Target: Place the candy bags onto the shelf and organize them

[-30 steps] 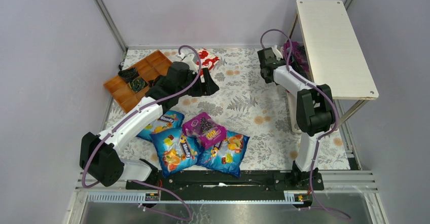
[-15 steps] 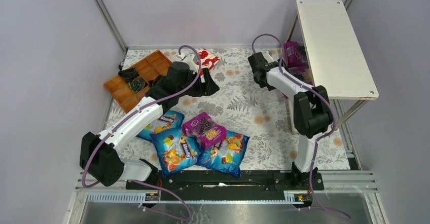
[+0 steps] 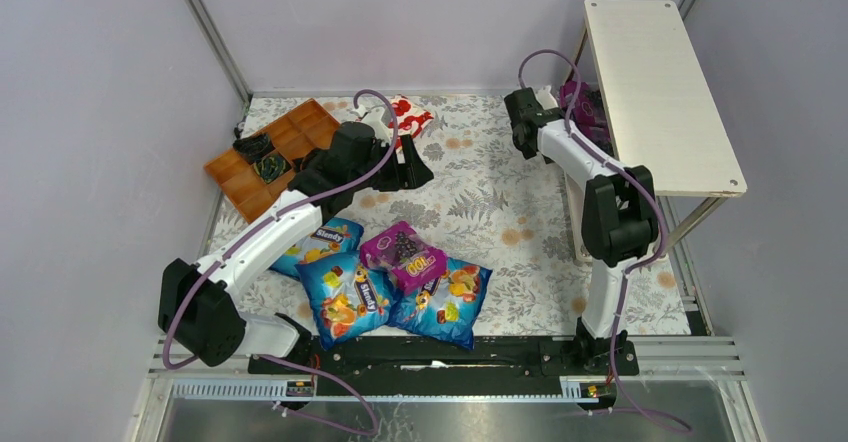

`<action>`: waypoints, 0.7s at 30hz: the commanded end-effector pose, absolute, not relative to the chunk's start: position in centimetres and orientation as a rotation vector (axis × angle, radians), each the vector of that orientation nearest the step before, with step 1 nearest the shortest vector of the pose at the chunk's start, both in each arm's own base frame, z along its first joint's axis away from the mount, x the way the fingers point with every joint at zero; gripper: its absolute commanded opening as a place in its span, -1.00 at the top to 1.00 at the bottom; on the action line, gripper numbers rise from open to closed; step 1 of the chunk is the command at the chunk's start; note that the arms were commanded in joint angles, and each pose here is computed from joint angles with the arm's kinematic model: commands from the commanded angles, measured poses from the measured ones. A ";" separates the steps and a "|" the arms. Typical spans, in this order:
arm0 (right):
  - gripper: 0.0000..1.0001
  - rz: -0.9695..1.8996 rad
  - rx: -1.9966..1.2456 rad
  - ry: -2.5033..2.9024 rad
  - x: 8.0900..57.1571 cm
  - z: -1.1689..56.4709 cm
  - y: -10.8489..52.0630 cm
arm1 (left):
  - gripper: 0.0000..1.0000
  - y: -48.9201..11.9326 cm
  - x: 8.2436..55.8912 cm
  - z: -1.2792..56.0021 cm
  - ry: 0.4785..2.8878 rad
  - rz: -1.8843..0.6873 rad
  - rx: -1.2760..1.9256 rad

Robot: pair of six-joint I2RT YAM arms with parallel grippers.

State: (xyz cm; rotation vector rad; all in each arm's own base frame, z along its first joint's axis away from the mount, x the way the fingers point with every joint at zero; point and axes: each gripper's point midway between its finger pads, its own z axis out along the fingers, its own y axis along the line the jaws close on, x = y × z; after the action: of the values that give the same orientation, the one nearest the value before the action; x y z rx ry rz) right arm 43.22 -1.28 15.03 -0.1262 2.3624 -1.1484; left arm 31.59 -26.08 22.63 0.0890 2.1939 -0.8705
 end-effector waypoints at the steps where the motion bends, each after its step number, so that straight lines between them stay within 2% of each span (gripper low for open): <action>1: -0.17 -1.221 -0.062 2.338 44.1 15.3 -3.2 | -0.55 -26.9 32.0 24.4 2.136 -0.915 0.103; 12: -0.28 -1.228 -0.089 2.354 45.6 13.4 -4.3 | -0.55 -26.9 32.0 24.1 2.145 -0.914 0.103; 13: -0.36 -1.222 -0.091 2.362 45.6 13.1 -4.3 | -0.55 -26.9 32.0 24.1 2.145 -0.914 0.103; 16: -0.83 -1.193 -0.099 2.382 45.5 12.9 -4.0 | -0.55 -26.9 32.1 24.0 2.147 -0.909 0.102; 21: -0.94 -1.063 -0.066 2.416 44.9 14.0 -2.4 | -0.55 -27.0 32.2 23.6 2.160 -0.907 0.103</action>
State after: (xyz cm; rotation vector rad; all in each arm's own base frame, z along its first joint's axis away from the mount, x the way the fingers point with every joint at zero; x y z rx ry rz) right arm 44.51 -3.65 11.63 -0.1353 2.4353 -1.1714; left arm 31.59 -26.20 22.31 0.0919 2.2041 -0.8738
